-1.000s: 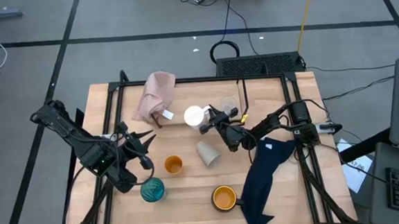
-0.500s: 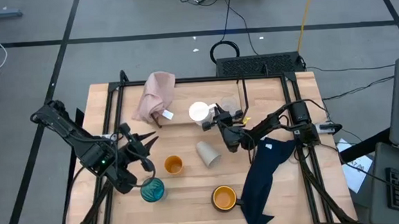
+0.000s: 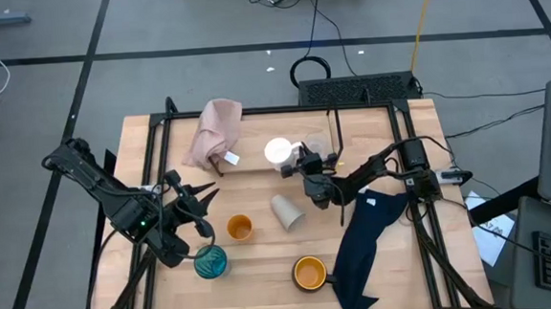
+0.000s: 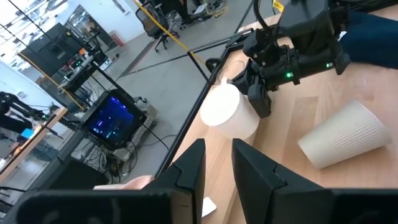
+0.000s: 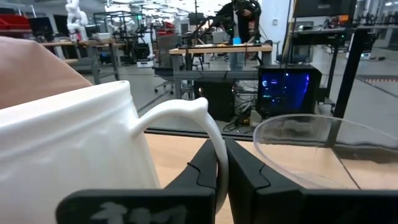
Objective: Stack small to large cups/mugs on shelf
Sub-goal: Put the white mug on the shelf
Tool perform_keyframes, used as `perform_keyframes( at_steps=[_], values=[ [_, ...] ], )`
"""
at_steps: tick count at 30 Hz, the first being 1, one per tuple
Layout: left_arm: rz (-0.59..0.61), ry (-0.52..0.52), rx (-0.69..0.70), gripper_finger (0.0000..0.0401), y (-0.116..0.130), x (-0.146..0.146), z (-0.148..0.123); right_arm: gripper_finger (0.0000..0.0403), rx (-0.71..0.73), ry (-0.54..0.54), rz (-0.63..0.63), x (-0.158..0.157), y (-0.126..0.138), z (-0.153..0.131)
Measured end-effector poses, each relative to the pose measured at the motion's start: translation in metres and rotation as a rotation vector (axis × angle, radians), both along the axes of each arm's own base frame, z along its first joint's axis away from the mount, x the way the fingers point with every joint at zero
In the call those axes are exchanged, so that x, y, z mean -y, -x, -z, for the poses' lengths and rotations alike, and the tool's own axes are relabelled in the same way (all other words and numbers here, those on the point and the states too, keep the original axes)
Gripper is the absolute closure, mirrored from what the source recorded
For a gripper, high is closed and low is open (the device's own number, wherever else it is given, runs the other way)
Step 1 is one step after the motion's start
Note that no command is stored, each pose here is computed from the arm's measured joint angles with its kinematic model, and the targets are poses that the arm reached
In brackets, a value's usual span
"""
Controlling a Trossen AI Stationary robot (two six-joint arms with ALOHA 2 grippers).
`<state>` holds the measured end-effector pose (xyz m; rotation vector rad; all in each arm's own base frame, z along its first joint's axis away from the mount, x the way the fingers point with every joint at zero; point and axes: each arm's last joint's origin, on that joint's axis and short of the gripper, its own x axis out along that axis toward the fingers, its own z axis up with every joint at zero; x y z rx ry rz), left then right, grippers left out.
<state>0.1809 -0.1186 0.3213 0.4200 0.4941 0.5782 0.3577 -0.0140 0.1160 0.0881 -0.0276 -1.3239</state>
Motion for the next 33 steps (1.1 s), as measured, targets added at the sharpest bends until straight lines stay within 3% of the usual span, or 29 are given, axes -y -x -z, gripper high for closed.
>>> perform_keyframes(
  at_steps=[13, 33],
  values=[
    [0.001, 0.007, -0.001, 0.032, 0.0, 0.0, 0.0, 0.04, 0.089, -0.047, -0.022, 0.009, 0.0, 0.004],
    [0.014, 0.035, -0.011, 0.032, -0.001, 0.001, 0.001, 0.0396, 0.063, -0.048, -0.012, 0.012, 0.0, 0.007]
  ],
)
